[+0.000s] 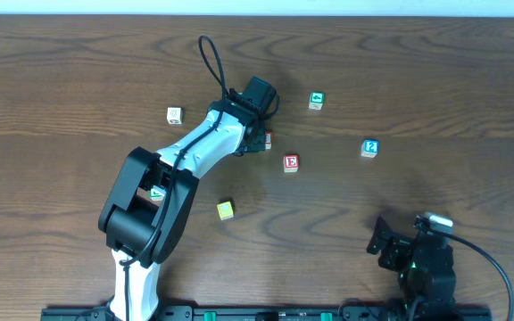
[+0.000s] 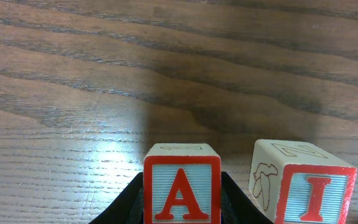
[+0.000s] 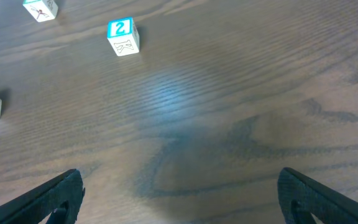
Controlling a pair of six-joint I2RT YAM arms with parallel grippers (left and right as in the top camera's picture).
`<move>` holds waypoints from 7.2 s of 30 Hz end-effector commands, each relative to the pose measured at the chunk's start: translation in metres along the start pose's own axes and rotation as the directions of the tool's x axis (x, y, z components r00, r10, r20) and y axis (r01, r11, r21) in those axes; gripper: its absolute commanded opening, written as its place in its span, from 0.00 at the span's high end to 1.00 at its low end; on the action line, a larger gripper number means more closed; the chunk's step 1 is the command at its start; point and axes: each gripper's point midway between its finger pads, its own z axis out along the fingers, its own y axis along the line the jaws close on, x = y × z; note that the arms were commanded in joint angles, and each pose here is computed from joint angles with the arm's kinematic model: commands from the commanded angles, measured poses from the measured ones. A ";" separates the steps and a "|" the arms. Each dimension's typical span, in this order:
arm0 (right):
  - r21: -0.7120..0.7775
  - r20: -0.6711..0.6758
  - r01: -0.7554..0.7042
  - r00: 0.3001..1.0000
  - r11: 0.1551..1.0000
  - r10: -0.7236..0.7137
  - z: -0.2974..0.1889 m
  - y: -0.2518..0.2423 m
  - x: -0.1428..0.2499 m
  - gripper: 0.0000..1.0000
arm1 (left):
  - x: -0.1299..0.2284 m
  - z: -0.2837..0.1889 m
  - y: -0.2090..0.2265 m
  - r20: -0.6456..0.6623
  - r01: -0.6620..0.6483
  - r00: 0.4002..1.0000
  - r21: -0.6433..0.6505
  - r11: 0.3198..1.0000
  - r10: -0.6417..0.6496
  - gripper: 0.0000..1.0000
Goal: Spell out Ai2
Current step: 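Place the 'A' block left of the 'I' block with left gripper, then lift left gripper away from the placed blocks, then reach right gripper to the blue '2' block and grasp it, then carry the '2' block with right gripper to right of 'I' block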
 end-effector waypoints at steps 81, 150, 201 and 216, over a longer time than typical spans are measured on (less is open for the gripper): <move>-0.163 0.091 -0.160 0.980 0.973 0.177 -0.002 0.029 -0.030 0.01 | 0.040 -0.233 0.087 0.294 -0.003 0.956 0.057 0.998 -0.014 0.60; 0.013 -0.577 0.132 0.811 0.991 -0.101 0.175 0.076 -0.071 0.05 | -0.022 -0.105 0.074 0.255 -0.032 0.967 0.139 0.990 -0.005 0.30; -0.150 -0.591 0.163 0.776 0.975 -0.221 0.173 0.132 -0.078 0.92 | -0.027 -0.109 0.075 0.273 -0.079 0.961 0.117 0.990 0.045 0.29; -0.310 -0.454 0.226 0.818 0.923 -0.353 0.142 0.255 -0.070 0.99 | -0.026 -0.107 0.086 0.268 -0.077 0.962 0.063 0.995 0.058 0.29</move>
